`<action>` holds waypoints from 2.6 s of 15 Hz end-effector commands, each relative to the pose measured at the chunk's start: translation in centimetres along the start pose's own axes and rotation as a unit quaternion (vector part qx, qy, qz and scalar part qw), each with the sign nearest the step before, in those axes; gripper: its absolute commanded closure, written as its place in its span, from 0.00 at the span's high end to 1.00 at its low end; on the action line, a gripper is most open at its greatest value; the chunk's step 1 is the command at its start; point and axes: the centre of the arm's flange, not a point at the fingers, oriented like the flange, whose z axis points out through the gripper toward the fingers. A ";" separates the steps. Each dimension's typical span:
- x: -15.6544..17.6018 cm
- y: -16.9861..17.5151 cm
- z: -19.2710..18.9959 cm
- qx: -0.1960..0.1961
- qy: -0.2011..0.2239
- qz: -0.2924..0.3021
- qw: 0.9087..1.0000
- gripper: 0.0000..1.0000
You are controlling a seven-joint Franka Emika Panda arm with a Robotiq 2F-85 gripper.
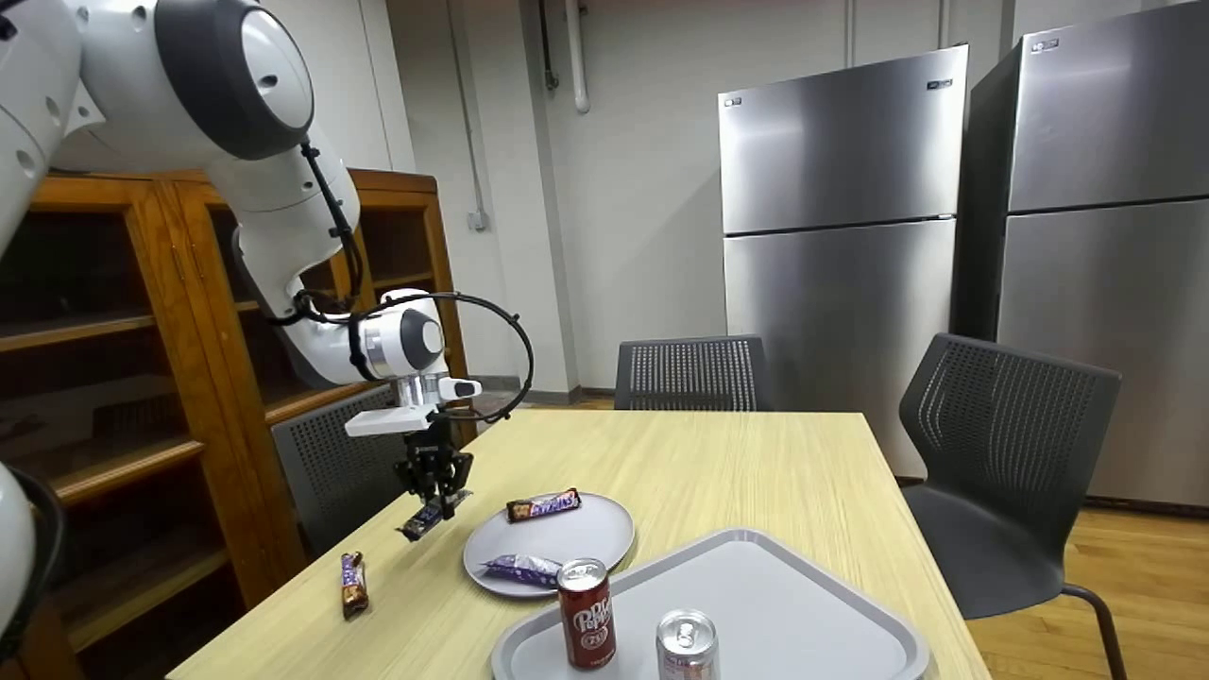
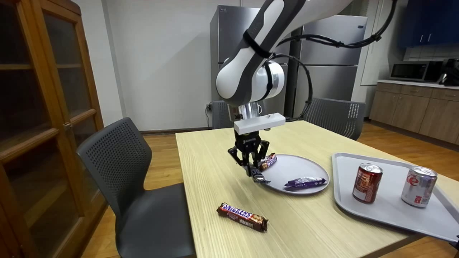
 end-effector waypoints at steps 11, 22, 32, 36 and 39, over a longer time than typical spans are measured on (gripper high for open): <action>-0.1 -4.6 2.1 -0.008 0.000 -0.040 0.999 0.06; -0.8 -2.9 -1.2 -0.010 0.014 -0.033 0.999 1.00; -1.6 1.7 -3.6 -0.050 0.033 -0.103 0.993 1.00; -1.5 4.6 -3.6 -0.048 0.030 -0.126 0.990 1.00; -0.9 7.4 -3.7 -0.043 0.028 -0.115 0.992 1.00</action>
